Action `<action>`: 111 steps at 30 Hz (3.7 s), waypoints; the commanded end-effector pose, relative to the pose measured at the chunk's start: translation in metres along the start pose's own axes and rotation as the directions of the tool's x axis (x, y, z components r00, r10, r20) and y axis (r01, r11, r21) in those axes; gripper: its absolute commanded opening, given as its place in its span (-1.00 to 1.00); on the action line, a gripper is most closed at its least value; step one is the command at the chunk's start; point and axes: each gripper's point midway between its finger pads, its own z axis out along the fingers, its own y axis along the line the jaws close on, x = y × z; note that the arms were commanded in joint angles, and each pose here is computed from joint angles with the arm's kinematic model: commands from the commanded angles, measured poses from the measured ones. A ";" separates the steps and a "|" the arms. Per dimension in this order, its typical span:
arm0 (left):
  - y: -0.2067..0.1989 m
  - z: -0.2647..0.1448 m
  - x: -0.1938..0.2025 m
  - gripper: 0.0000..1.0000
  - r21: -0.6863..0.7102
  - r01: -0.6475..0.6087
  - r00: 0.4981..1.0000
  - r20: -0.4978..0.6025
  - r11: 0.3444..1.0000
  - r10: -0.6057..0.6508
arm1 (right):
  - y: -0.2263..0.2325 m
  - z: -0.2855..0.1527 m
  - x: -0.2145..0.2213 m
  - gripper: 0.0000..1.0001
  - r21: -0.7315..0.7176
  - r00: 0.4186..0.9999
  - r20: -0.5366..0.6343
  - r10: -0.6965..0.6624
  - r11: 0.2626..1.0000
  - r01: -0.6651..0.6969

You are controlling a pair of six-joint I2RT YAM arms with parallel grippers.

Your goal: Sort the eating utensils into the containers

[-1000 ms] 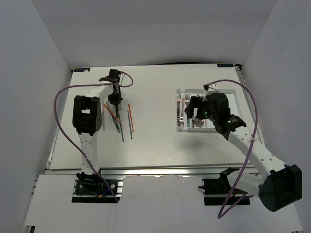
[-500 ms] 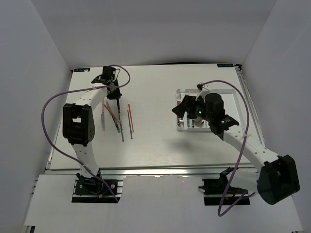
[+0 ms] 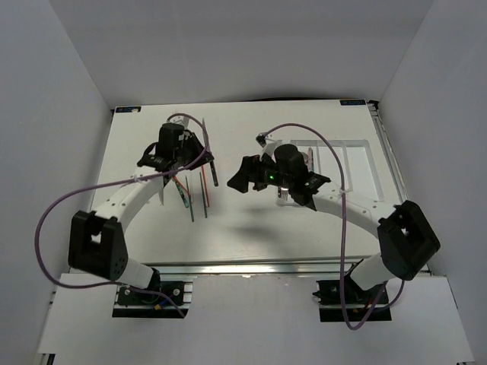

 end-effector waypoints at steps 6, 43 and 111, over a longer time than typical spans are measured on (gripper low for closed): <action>-0.101 -0.055 -0.021 -1.00 0.397 0.063 0.988 0.106 0.916 -0.114 | 0.017 0.027 -0.031 0.69 0.014 0.995 0.042 -0.087 0.996 0.087; 0.028 -0.200 -0.051 0.96 -0.346 -0.205 0.837 0.423 0.916 0.347 | -0.212 -0.153 0.014 -1.00 0.670 0.987 0.001 0.163 0.732 -0.122; 0.194 -0.018 -0.069 0.38 -0.535 0.132 0.991 0.077 0.835 -0.107 | -0.156 -0.143 -0.043 0.73 0.520 0.997 0.042 -0.061 0.854 0.031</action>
